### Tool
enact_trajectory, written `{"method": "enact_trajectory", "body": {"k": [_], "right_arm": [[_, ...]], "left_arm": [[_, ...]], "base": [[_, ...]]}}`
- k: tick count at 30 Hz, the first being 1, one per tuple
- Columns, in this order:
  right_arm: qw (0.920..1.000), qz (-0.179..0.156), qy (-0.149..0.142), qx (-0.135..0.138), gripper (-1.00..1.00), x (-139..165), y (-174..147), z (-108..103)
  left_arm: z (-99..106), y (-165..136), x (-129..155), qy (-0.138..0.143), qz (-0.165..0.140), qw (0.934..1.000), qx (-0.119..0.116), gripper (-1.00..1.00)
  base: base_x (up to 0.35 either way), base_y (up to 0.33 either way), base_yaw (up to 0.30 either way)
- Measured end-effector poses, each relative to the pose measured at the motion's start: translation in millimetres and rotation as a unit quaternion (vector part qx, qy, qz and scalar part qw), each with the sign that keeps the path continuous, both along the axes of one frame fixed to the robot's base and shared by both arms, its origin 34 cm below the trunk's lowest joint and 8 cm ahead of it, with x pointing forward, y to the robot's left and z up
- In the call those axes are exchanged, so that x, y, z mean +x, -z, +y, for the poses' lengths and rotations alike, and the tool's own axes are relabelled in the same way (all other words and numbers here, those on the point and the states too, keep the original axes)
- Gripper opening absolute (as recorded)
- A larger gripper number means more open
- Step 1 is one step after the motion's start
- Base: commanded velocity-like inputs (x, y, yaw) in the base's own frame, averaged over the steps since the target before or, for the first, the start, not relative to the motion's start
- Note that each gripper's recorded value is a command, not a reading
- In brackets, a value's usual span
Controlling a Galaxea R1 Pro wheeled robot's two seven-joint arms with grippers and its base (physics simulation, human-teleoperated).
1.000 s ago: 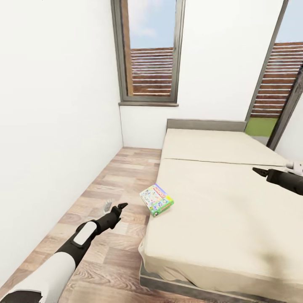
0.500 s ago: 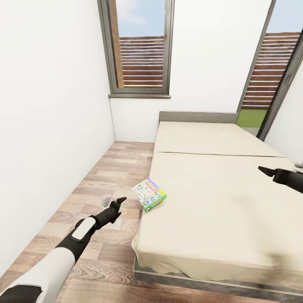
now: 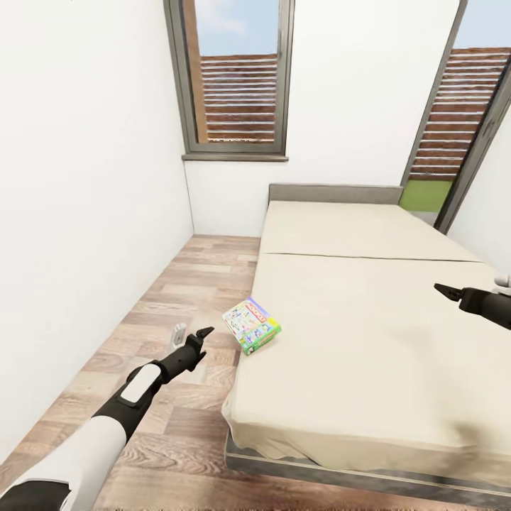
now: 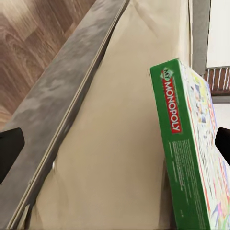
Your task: Put all the toys in the child's room - the three board games (two on the bed and one on the table), the two jigsaw puzzles on the table, and the tennis ball on the table - inside the toy box on the table in the child's room.
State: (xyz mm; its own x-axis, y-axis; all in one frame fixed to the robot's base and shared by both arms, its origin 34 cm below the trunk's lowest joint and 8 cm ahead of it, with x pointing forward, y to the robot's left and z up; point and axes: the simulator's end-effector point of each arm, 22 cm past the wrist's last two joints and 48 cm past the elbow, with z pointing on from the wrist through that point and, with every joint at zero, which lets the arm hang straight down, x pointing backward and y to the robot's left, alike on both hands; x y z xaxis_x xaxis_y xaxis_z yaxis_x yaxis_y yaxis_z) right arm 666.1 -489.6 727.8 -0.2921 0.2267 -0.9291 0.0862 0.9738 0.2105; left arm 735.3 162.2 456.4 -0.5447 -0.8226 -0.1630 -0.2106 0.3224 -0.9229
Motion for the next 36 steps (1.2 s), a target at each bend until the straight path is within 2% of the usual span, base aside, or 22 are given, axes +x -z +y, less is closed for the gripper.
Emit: {"method": "enact_trajectory", "body": {"k": [5, 8, 12, 13, 17, 20, 36], "right_arm": [[0.9999, 0.011, -0.001, 0.002, 1.0, 4.7, 13.6, 1.9], [0.9999, 0.011, -0.002, 0.002, 1.0, 4.8, 13.8, 2.4], [0.9999, 0.011, -0.002, 0.002, 1.0, 4.8, 14.0, 3.0], [0.9999, 0.011, -0.002, 0.002, 1.0, 4.9, 14.2, 3.4], [0.9999, 0.012, -0.003, 0.002, 1.0, 5.0, 14.4, 3.8], [0.9999, 0.012, -0.003, 0.002, 1.0, 5.0, 14.4, 3.9], [0.9999, 0.012, -0.004, 0.002, 1.0, 5.1, 14.6, 4.4]], "left_arm": [[-2.4, 10.1, -0.5, 0.003, 0.004, 1.0, -0.006, 1.0], [-7.6, 3.2, -0.8, 0.011, -0.008, 0.9997, -0.019, 1.0], [-9.5, 0.1, -1.3, 0.014, -0.015, 0.9995, -0.026, 1.0], [-12.7, -6.2, -1.2, 0.019, -0.029, 0.9988, -0.034, 1.0], [-16.8, -16.4, -1.0, 0.027, -0.051, 0.9973, -0.046, 1.0], [-17.5, -19.3, -1.1, 0.028, -0.058, 0.9967, -0.05, 1.0], [-9.0, -5.6, 1.5, 0.014, -0.036, 0.9978, -0.055, 1.0]], "base": [[0.0, 0.0, 0.0], [0.0, 0.0, 0.0], [0.0, 0.0, -0.062], [0.0, 0.0, -0.189], [0.0, 0.0, -0.187], [0.0, 0.0, -0.08], [0.0, 0.0, -0.01]]}}
